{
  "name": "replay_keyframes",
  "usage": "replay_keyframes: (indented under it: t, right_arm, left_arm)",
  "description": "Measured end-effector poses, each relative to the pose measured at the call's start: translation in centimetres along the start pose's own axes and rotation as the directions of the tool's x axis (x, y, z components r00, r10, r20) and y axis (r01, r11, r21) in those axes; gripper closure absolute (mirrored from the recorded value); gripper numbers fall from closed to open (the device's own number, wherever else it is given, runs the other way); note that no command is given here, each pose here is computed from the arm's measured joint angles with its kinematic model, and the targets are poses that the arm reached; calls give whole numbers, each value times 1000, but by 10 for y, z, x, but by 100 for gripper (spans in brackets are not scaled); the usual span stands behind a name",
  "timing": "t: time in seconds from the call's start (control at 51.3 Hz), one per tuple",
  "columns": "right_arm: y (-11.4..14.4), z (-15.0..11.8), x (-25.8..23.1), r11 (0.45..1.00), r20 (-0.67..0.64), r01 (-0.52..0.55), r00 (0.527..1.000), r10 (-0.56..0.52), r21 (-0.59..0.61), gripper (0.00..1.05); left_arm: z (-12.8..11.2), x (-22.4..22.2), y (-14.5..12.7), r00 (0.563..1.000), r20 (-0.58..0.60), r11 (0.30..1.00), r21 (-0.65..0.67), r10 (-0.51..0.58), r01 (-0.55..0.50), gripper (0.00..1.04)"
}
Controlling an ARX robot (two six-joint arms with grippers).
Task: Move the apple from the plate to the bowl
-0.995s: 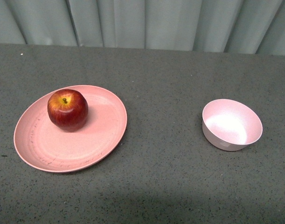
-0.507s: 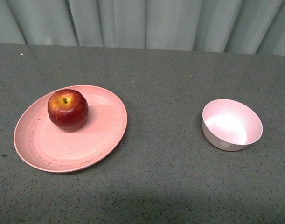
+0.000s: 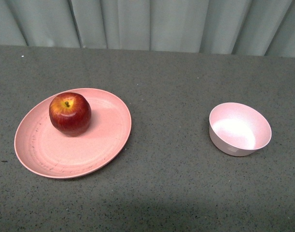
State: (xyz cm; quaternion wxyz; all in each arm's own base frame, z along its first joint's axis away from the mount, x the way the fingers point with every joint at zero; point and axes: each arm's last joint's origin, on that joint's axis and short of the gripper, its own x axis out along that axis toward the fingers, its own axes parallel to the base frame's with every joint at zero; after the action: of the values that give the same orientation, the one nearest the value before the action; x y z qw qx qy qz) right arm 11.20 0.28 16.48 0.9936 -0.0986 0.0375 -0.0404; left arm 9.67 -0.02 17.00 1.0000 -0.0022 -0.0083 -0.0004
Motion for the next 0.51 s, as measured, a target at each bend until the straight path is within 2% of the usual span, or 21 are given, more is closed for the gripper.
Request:
replay_keyframes:
  t: [0.176, 0.293, 0.507]
  right_arm:
    - [5, 10, 36, 990, -89, -134, 988, 129, -53, 9]
    - [11, 10, 66, 974, -182, -217, 962, 203, -65, 9]
    - [42, -4, 127, 909, -456, -416, 811, 367, -8, 9]
  left_arm:
    - [0, 0, 0, 1000, 0, 1000, 0, -1, 1, 7]
    - [0, 0, 0, 1000, 0, 1000, 0, 0, 0, 7]
    - [0, 0, 0, 1000, 0, 1000, 0, -1, 1, 7]
